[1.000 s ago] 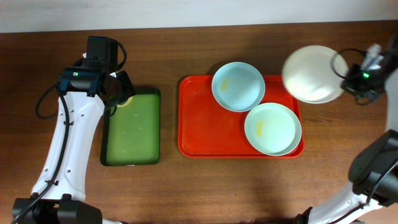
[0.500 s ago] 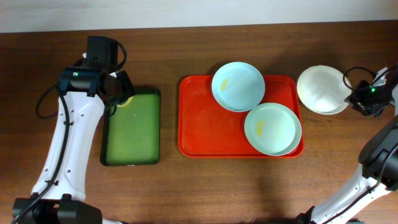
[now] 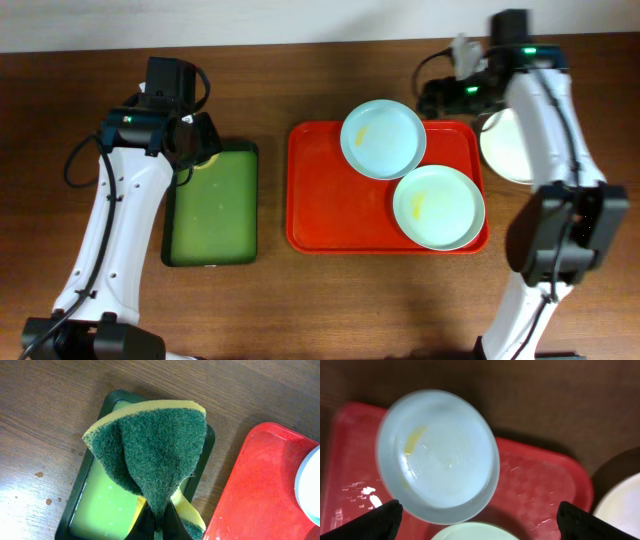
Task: Clean dirty plates on tray and stack at the side
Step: 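Grasp the light blue plate rim with the right gripper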
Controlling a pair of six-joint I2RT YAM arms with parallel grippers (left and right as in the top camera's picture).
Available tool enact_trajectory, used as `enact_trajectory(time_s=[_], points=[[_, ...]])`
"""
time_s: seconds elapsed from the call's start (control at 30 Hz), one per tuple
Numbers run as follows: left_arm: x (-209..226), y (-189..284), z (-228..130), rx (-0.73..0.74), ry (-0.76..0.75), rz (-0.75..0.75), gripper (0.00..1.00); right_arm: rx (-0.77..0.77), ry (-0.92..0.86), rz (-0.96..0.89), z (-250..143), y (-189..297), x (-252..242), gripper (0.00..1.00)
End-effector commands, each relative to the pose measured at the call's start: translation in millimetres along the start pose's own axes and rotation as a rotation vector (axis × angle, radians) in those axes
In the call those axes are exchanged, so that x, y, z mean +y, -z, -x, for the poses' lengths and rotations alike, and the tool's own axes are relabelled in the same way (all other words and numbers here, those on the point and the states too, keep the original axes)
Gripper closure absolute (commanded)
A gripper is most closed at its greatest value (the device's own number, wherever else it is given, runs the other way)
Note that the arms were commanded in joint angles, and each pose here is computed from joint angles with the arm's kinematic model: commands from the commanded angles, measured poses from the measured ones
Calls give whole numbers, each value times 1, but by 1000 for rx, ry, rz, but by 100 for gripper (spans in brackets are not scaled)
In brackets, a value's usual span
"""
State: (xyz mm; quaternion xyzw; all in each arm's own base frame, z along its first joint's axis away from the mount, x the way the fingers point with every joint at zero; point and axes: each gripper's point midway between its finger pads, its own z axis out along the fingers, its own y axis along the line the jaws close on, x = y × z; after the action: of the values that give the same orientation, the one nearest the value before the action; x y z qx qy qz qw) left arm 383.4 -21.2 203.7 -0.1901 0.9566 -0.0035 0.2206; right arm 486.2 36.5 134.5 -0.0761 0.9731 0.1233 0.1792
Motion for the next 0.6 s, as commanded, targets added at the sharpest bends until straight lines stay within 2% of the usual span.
enact_trajectory(time_s=[0.0, 0.1, 0.17, 0.27, 0.4, 0.57], points=[[-4, 1, 1, -11, -2, 1, 100, 141, -233, -220, -31, -34, -22, 1], [-8, 0, 0, -13, -10, -5, 100, 223, -348, -181, -49, -54, -4, 12], [-9, -3, 2, -13, -10, -5, 100, 250, -366, -173, -55, -64, 3, 15], [-12, -11, -2, 7, -21, 2, 100, 288, -387, -185, -64, -66, 5, 28], [-18, -18, -6, 24, -37, 4, 100, 289, -427, -198, -70, -73, 2, 38], [-22, -17, -8, 26, -47, 0, 100, 287, -530, -203, -87, -98, -1, 43]])
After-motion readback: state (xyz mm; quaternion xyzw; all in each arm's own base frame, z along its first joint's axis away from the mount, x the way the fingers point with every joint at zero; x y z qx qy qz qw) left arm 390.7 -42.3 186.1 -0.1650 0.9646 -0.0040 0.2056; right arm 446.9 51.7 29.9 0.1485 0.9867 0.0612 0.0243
